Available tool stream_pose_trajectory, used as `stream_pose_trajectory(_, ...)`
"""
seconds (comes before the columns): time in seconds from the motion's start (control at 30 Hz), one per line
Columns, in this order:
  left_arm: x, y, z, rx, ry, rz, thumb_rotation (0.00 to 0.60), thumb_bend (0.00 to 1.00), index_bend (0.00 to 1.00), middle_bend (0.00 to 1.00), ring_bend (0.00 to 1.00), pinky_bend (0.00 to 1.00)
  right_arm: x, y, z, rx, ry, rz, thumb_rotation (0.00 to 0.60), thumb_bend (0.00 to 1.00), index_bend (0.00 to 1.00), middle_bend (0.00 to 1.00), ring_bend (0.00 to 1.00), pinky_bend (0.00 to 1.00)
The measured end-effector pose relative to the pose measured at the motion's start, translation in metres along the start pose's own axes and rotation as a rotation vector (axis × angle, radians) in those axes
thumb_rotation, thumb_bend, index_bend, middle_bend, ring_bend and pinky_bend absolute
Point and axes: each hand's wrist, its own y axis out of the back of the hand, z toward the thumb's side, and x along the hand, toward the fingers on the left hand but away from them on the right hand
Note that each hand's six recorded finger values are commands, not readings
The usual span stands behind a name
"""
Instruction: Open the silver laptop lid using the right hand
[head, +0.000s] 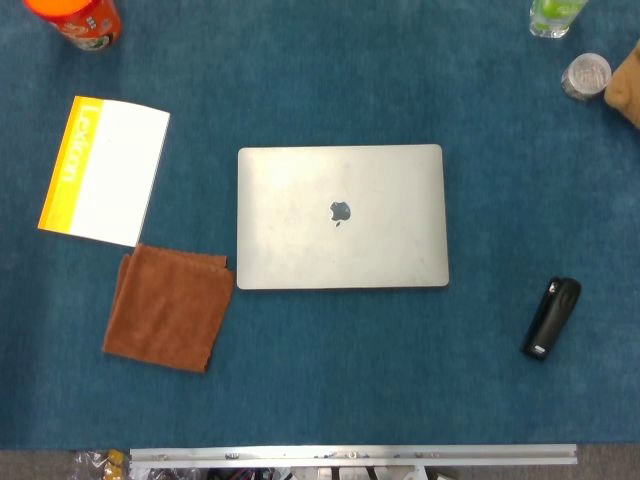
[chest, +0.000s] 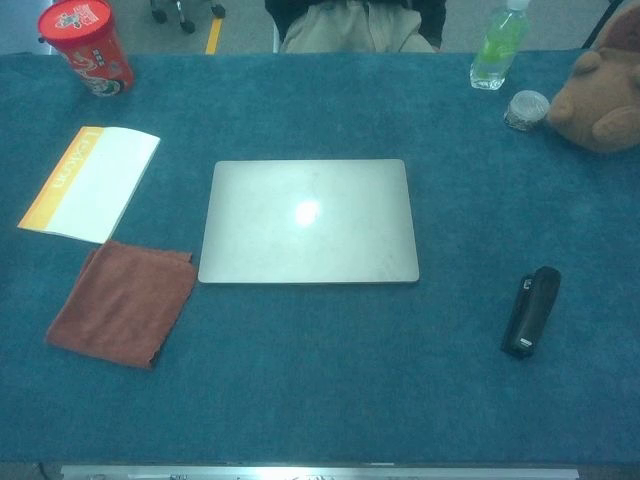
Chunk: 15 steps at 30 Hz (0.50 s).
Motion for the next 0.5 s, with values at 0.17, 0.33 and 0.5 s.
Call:
stream_pose_trajectory(0.17,-0.0013,-0.0026,-0.0012,0.001,0.005,-0.012,0.579,0.46,0.21,0.16,0.1,0.08,0.0001,-0.0015,0.0007,0.004,0.005,0.011,0.6,0.2,0.13,0.17,0.12,0.15)
stream_pose_trajectory(0.33,-0.0014,0.0009,0.0004,-0.004,0.001,0.003,0.583,0.46,0.21,0.16,0.1,0.08,-0.0016,-0.0006,0.0027,-0.001,0.014,0.007,0.6,0.2,0.13,0.17,0.12,0.15)
stream_pose_trajectory(0.5,-0.0007,0.0027,0.0012,-0.004,0.004,0.003,0.581,0.46,0.21,0.16,0.1,0.08,-0.0033,-0.0013,0.0052,-0.021,0.022,0.011,0.6,0.2,0.13,0.17,0.12,0.15)
